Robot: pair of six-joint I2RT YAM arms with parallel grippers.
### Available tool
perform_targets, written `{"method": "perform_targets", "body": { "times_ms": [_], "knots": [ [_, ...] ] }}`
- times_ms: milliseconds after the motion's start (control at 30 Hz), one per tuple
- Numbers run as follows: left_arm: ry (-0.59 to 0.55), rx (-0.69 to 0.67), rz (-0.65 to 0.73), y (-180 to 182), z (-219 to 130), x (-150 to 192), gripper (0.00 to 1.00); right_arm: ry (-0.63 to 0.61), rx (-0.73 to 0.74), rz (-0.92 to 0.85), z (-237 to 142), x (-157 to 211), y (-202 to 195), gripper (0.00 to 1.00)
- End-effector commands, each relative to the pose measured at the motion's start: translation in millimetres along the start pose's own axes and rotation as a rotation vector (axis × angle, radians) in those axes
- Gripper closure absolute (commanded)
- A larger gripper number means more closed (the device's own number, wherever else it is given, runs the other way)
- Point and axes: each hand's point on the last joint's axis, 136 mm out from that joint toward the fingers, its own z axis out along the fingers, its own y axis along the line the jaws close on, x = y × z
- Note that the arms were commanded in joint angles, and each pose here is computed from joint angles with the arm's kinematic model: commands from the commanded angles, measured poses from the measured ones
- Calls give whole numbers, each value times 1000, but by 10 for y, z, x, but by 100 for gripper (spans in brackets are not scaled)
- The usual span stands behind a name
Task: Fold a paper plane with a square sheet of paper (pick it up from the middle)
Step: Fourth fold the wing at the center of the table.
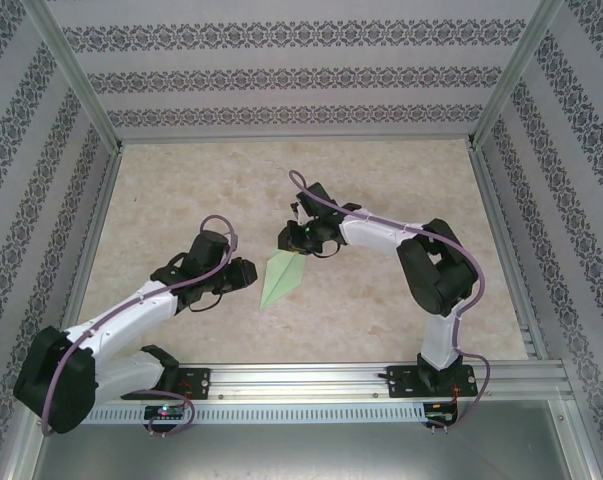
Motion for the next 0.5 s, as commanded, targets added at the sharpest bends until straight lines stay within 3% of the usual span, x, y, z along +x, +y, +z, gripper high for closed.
{"method": "perform_targets", "body": {
  "times_ms": [0, 267, 467],
  "knots": [
    [-24, 106, 32, -298, 2, -150, 75, -34, 30, 10, -85, 31, -60, 78],
    [24, 108, 33, -324, 149, -139, 74, -105, 78, 64, -299, 183, -262, 74],
    [94, 83, 26, -307, 362, -102, 76, -125, 14, 156, -279, 328, -294, 66]
  ]
}}
